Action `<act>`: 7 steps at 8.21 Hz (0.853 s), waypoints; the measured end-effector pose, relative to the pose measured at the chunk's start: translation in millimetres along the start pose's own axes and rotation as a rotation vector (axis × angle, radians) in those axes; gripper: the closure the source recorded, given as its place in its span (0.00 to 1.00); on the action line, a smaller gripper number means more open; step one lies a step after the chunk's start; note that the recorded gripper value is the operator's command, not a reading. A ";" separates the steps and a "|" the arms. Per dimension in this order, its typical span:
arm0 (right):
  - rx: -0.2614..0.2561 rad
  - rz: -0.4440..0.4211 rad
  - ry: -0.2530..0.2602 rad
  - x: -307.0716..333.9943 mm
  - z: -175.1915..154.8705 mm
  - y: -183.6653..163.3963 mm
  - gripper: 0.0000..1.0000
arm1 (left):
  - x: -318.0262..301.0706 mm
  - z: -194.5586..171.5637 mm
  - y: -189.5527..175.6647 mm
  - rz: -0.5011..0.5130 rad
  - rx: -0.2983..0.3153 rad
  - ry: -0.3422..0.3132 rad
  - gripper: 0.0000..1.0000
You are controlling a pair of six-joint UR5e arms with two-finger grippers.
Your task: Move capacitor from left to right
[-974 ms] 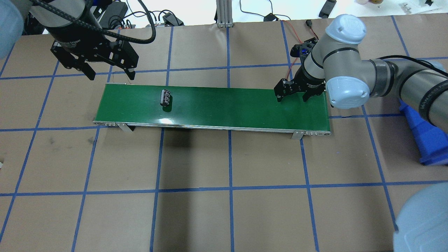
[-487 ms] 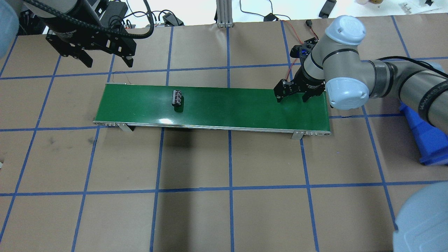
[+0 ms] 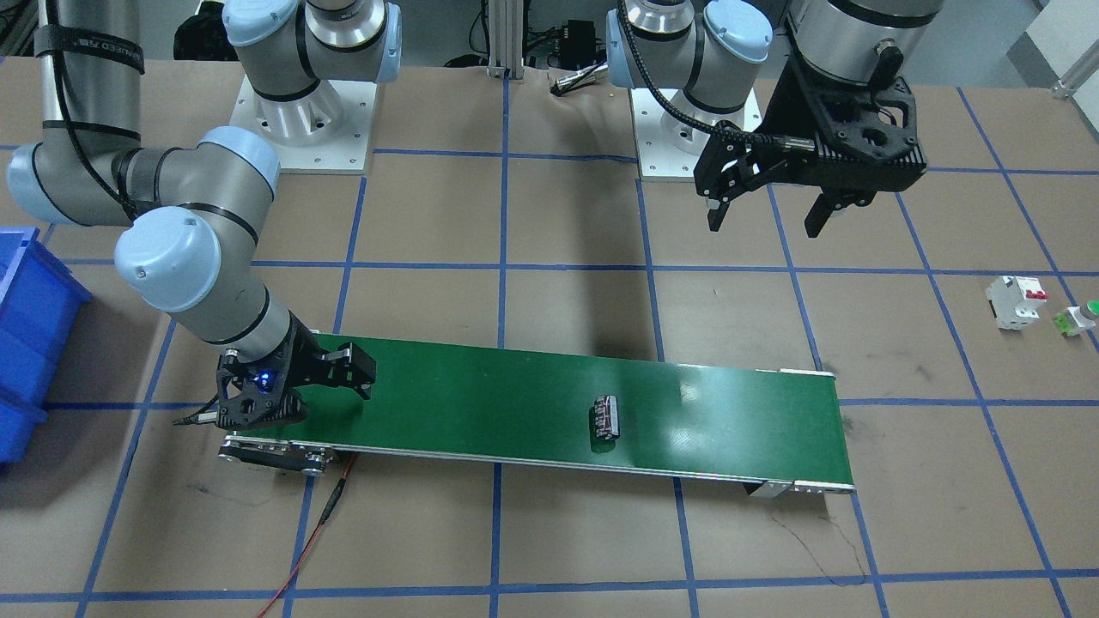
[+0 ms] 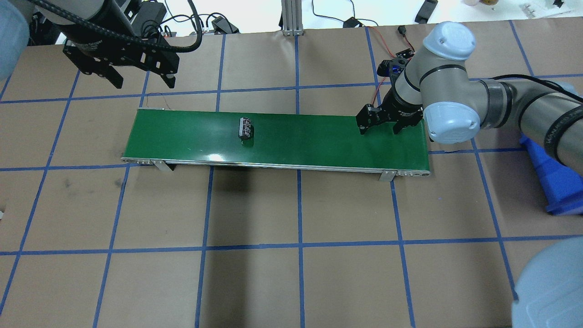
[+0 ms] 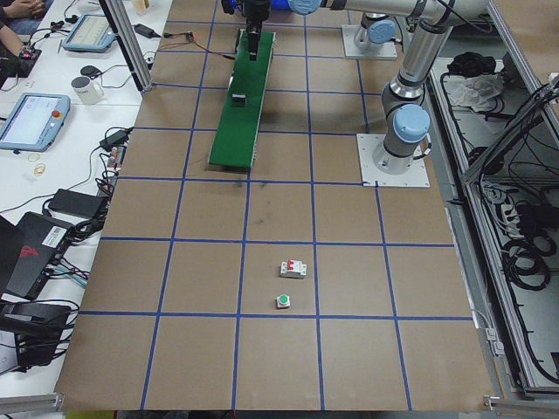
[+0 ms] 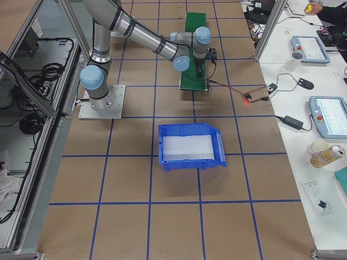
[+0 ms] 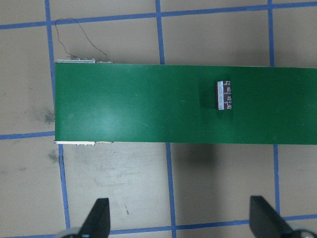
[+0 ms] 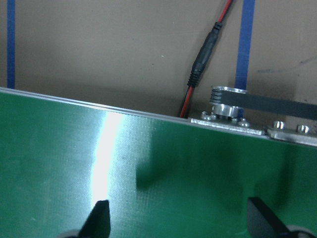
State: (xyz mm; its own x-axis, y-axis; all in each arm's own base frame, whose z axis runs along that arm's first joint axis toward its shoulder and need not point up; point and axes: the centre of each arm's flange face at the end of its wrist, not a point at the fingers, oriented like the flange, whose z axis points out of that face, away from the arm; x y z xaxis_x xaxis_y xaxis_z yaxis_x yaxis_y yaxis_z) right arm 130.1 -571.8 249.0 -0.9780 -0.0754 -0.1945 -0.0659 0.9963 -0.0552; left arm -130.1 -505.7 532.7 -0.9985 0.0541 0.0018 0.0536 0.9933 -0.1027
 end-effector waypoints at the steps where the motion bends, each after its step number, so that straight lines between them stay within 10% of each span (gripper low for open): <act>1: 0.000 0.000 0.000 0.0 0.0 0.1 0.03 | 0.1 0.4 -0.1 0.003 0.000 0.001 0.00; 7: 0.004 -0.002 0.003 -0.3 -2.4 0.4 0.04 | 0.3 2.5 -1.9 0.004 0.000 0.006 0.00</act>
State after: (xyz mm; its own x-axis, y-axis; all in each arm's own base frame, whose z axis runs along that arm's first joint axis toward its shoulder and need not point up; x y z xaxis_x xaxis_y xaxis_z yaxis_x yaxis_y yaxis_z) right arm 129.8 -571.3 251.4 -0.9785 -0.0775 -0.1914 -0.0672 0.9960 -0.0595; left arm -130.5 -507.8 530.4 -0.9983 0.0582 0.0075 0.0571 0.9931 -0.1027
